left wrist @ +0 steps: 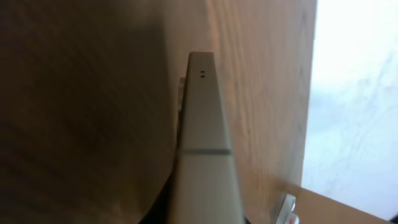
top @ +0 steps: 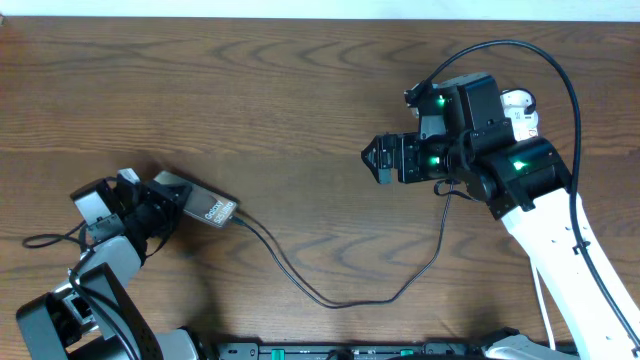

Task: Plug charger to phone and switch on socket
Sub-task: 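Lower the phone onto the table with the left gripper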

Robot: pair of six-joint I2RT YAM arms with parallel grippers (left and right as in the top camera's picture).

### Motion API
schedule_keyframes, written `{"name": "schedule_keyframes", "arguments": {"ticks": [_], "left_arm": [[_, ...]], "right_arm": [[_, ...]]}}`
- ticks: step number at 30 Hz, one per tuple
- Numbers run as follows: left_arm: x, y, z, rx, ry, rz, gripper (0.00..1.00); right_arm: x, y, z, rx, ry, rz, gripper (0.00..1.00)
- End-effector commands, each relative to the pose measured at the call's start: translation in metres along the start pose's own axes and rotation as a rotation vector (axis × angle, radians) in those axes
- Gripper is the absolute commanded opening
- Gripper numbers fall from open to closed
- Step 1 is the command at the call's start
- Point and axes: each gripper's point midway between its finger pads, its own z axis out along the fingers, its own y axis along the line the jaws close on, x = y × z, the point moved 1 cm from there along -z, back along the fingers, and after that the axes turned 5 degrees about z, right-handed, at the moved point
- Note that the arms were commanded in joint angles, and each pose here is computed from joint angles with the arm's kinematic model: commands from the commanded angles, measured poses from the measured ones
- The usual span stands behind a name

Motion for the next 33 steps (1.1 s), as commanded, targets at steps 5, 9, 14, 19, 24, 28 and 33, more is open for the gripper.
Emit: {"name": "schedule_keyframes", "arguments": {"ticks": [5, 9, 14, 19, 24, 28, 33], "left_arm": [[0.005, 0.017, -0.003, -0.101, 0.006, -0.042, 0.08], [0.009, 0.025, -0.004, -0.141, 0.014, -0.067, 0.08], [0.017, 0.031, -0.005, -0.164, 0.041, -0.097, 0.08], [0.022, 0.034, -0.006, -0.179, 0.059, -0.116, 0.08], [0.024, 0.043, -0.008, -0.226, 0.054, -0.132, 0.08], [0.027, 0.050, -0.010, -0.265, 0.059, -0.150, 0.13], [0.029, 0.052, -0.011, -0.273, 0.064, -0.157, 0.23]], "right_arm": [[0.001, 0.002, 0.001, 0.001, 0.005, -0.003, 0.99], [0.002, 0.002, 0.001, 0.003, 0.008, -0.002, 0.99], [0.002, 0.002, 0.001, 0.003, 0.008, -0.002, 0.99], [0.002, 0.002, 0.001, 0.003, 0.008, -0.002, 0.99], [0.004, 0.001, 0.001, 0.006, 0.015, -0.001, 0.99], [0.004, 0.001, 0.001, 0.006, 0.015, 0.000, 0.99], [0.004, 0.001, 0.001, 0.007, 0.017, 0.000, 0.99]]}}
